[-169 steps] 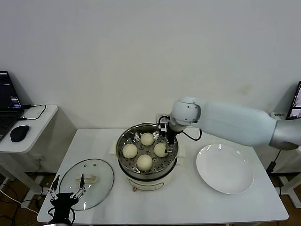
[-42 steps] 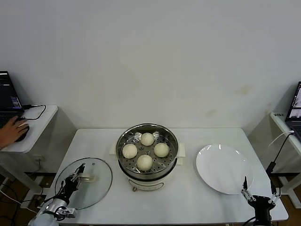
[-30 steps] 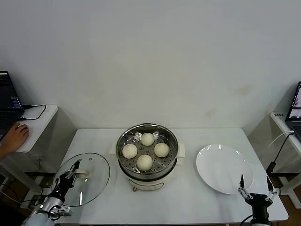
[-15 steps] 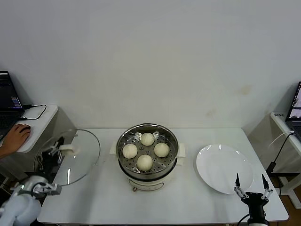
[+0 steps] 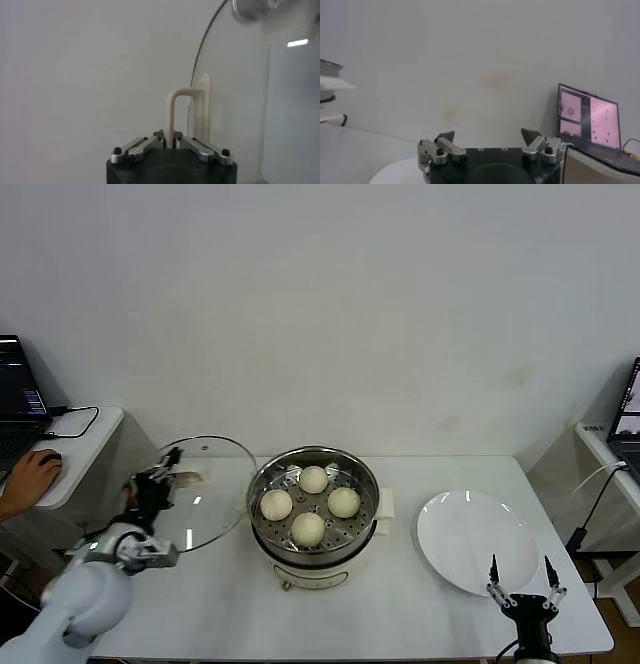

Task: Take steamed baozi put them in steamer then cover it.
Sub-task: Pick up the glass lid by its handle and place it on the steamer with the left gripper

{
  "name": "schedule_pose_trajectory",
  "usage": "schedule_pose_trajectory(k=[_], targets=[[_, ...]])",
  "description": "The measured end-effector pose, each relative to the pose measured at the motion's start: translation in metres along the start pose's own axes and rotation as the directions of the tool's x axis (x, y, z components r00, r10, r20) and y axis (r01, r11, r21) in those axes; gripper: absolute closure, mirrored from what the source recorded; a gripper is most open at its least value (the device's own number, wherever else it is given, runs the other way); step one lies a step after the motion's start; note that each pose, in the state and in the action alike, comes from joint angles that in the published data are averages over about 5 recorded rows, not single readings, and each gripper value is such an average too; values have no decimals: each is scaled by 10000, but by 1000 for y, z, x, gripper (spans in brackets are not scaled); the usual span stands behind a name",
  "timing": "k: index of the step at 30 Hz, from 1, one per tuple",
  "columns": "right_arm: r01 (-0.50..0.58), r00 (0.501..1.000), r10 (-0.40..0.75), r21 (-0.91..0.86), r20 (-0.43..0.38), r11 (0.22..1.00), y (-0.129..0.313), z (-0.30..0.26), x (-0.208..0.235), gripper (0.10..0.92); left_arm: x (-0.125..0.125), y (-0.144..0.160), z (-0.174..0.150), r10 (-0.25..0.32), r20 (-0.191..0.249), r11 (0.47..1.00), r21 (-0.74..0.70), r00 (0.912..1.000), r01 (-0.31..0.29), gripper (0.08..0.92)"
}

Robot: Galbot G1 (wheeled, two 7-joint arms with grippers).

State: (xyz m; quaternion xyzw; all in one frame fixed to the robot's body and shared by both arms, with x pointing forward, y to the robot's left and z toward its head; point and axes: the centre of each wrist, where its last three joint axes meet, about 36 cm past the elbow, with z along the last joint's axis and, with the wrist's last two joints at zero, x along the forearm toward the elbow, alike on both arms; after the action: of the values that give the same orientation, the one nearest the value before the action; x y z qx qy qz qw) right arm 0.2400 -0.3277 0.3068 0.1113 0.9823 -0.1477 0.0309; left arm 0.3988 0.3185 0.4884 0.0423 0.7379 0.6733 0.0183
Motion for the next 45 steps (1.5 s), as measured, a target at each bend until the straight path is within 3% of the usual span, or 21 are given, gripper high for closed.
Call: schedule_pose_trajectory(k=[12, 24, 36, 45], targets=[[118, 9995, -115, 90, -299, 9999, 18, 10, 3, 200, -43, -8, -93, 352, 635, 9982, 473, 9974, -382, 844], [253, 9988, -245, 186, -425, 9995, 26, 17, 4, 200, -58, -24, -169, 527, 1343, 9982, 229, 9895, -563, 844], [441, 9979, -429, 229, -489, 9988, 31, 20, 5, 200, -60, -40, -198, 686, 1532, 9976, -158, 9858, -669, 844], [540, 9971, -528, 200, -547, 9983, 35, 24, 6, 200, -64, -49, -200, 721, 1453, 9966, -496, 9868, -655, 844]])
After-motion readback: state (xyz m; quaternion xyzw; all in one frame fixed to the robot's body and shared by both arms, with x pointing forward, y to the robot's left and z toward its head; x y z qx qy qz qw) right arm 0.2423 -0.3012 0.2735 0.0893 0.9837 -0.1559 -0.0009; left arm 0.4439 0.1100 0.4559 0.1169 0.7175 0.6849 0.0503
